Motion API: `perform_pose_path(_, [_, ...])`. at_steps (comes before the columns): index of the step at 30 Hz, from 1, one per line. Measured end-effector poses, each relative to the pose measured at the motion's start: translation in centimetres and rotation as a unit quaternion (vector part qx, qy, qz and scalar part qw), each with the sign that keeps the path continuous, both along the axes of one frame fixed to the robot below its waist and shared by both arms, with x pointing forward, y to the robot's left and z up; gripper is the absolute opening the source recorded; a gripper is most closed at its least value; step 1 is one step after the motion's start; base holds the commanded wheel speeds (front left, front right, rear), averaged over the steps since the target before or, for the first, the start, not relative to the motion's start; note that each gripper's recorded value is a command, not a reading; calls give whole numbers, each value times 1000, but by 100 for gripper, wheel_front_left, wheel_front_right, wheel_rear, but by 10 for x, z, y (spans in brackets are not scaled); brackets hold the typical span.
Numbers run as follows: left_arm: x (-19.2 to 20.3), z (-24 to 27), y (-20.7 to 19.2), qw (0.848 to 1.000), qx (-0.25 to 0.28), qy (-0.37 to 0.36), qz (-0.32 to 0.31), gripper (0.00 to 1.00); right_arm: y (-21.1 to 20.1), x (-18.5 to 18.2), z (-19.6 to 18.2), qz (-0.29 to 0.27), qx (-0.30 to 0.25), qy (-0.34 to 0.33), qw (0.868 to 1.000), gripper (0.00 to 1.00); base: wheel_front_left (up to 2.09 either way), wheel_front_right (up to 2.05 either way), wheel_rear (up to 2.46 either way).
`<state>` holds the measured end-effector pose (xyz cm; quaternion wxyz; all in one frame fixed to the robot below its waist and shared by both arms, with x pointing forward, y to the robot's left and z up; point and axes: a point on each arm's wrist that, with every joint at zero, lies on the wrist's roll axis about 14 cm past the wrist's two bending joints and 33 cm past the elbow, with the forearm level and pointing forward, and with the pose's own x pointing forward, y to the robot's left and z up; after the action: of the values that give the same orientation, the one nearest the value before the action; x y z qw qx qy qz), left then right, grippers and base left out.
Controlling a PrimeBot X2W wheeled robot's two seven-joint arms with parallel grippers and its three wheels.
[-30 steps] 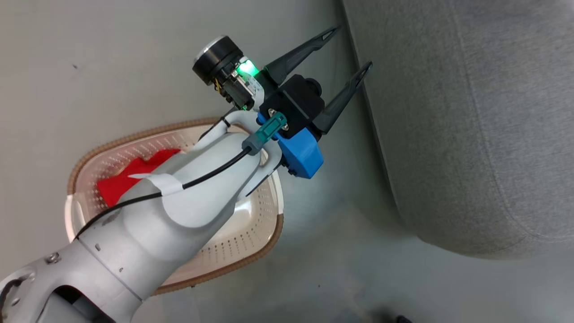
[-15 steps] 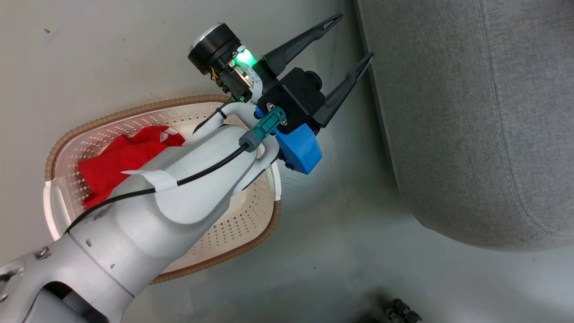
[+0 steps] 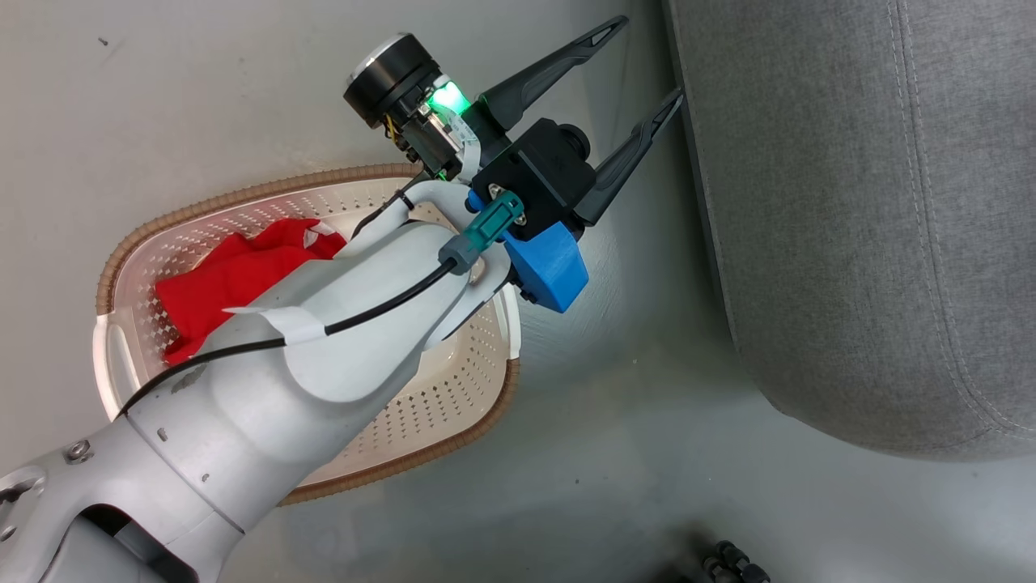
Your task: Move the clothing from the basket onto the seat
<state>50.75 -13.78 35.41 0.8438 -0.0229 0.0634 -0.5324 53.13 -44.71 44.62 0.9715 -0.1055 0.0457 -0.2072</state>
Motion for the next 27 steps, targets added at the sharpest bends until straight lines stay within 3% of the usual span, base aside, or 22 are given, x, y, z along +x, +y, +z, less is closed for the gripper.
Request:
perform_pose_path(1, [0,1,0,1000,1,-2,0,100,-1,-2,-2,-2,2,3,1000,0,0,0,0])
perform_pose_path(2, [0,3,0,1000,1,-4,0,100,0,-4,-3,-3,4,4,1000,33,0,0,0])
perform_pose_path(3, [0,5,0,1000,1,-6,0,100,0,-5,-2,-3,5,4,1000,83,0,0,0])
perform_pose_path(4, [1,7,0,1000,1,-8,0,100,0,-6,0,-3,5,4,1000,100,0,0,0])
perform_pose_path(11, [-5,32,-2,1000,-5,-23,4,100,1,-38,9,-3,-1,14,1000,100,0,0,0])
perform_pose_path(18, [-16,69,1,999,-17,-31,24,100,12,-98,13,-6,1,29,1000,100,0,0,0])
perform_pose_path(27, [-33,120,24,995,-40,-42,80,100,48,-134,68,36,-11,-41,998,100,0,0,0])
